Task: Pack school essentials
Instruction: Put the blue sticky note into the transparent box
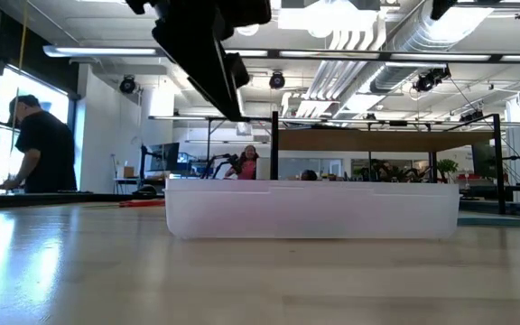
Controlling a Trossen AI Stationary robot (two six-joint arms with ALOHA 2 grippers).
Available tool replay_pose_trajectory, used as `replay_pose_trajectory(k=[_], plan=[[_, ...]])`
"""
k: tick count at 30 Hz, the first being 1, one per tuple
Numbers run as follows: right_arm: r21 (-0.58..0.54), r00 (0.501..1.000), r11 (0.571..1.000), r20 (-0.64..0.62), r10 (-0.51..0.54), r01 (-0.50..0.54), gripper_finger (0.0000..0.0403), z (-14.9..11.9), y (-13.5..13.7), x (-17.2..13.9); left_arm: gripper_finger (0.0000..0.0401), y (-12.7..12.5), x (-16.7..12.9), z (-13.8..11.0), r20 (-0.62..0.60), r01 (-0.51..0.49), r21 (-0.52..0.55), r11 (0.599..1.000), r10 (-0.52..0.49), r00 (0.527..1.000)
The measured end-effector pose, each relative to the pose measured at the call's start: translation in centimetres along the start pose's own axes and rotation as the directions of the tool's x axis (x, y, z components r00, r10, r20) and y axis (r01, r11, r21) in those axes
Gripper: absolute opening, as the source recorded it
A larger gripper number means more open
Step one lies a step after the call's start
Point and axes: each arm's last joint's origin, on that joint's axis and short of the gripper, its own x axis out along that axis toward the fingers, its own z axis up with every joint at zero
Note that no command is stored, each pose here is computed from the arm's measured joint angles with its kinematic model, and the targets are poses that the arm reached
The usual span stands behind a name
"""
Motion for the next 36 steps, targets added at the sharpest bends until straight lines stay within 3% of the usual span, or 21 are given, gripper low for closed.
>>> replay_pose_trajectory(k=[6,13,20,28,36], plan=[[0.017,0.998,0.999,-0.04,-0.048,0.048,0.0241,-2.0,0.6,1.3,0.0136,-0.9,-2.0,-0.5,-0.003,-0.064,0.016,0.998,0.064,0.998],[0.046,0.995,0.996,-0.063,-0.078,0.081,0.0241,-3.9,1.3,2.5,0.0136,-2.5,-1.8,-0.7,0.051,-0.061,0.058,0.996,0.058,0.997],[0.06,0.989,0.993,-0.115,-0.091,0.098,0.0241,-5.7,1.7,3.3,0.0135,-2.6,-1.2,-4.3,0.077,-0.042,-0.002,0.999,0.042,0.996],[0.086,0.99,0.991,-0.11,-0.091,0.1,0.0241,-6.5,1.9,4.3,0.0135,-2.2,-3.9,-7.6,0.247,-0.013,-0.019,1.0,0.018,0.969],[0.119,0.993,0.987,-0.065,-0.1,0.107,0.0241,-5.8,0.9,4.2,0.0135,-1.3,-6.6,-11.3,0.463,-0.043,-0.038,0.998,0.056,0.885]])
